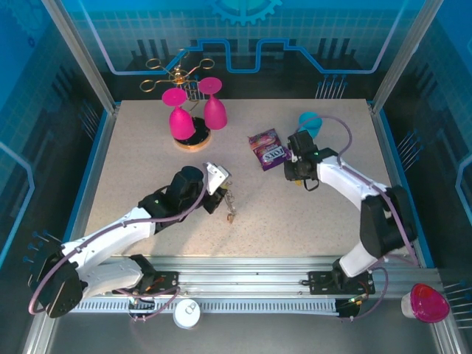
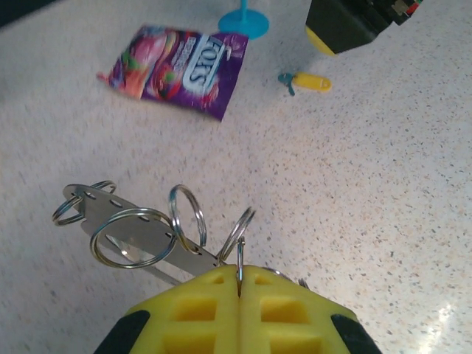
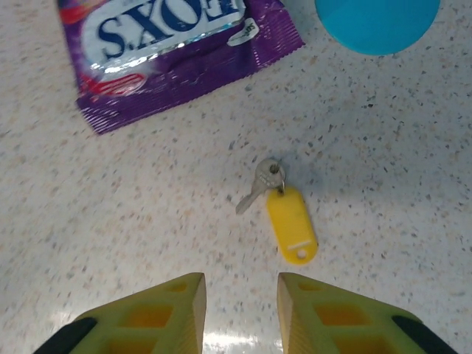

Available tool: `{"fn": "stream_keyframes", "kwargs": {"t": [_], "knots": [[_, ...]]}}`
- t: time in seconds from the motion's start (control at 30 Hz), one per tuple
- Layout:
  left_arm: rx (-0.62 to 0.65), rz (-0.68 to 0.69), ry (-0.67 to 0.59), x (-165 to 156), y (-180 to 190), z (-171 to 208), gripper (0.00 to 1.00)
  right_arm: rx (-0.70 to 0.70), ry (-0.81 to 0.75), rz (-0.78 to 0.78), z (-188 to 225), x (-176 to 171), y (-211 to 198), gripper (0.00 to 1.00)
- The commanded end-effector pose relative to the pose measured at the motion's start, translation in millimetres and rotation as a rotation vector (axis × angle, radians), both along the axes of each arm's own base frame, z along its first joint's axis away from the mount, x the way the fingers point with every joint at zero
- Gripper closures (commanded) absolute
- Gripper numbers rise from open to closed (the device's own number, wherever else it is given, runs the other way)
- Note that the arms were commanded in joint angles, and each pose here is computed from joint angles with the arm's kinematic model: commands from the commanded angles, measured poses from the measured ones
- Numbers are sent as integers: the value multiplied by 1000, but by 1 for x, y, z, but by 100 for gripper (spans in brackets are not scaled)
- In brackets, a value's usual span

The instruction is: Put the keys on the keyring

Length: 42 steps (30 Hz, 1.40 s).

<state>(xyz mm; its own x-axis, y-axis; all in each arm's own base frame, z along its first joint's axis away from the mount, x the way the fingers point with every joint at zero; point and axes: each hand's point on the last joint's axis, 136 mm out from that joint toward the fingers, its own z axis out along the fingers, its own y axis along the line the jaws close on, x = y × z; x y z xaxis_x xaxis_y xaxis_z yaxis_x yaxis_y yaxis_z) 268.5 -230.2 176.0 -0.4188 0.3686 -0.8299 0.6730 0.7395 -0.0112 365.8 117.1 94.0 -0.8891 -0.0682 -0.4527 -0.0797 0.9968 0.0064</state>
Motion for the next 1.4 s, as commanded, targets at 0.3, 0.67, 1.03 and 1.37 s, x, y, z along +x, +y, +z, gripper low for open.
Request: {"fn": "stream_keyframes", "kwargs": {"t": [0.3, 0.67, 1.03, 1.37], "knots": [[-88, 36, 88, -7, -2, 4, 100, -221, 95, 11, -43, 29, -26, 75], [-83, 23, 73, -7, -3, 2, 100, -221, 140, 41, -59, 34, -27, 82], [-87, 11, 69, -7, -5, 3, 100, -204, 167, 59, -65, 37, -24, 85], [-76, 2, 70, -8, -5, 3, 100, -191, 197, 65, -70, 36, -21, 87]]}}
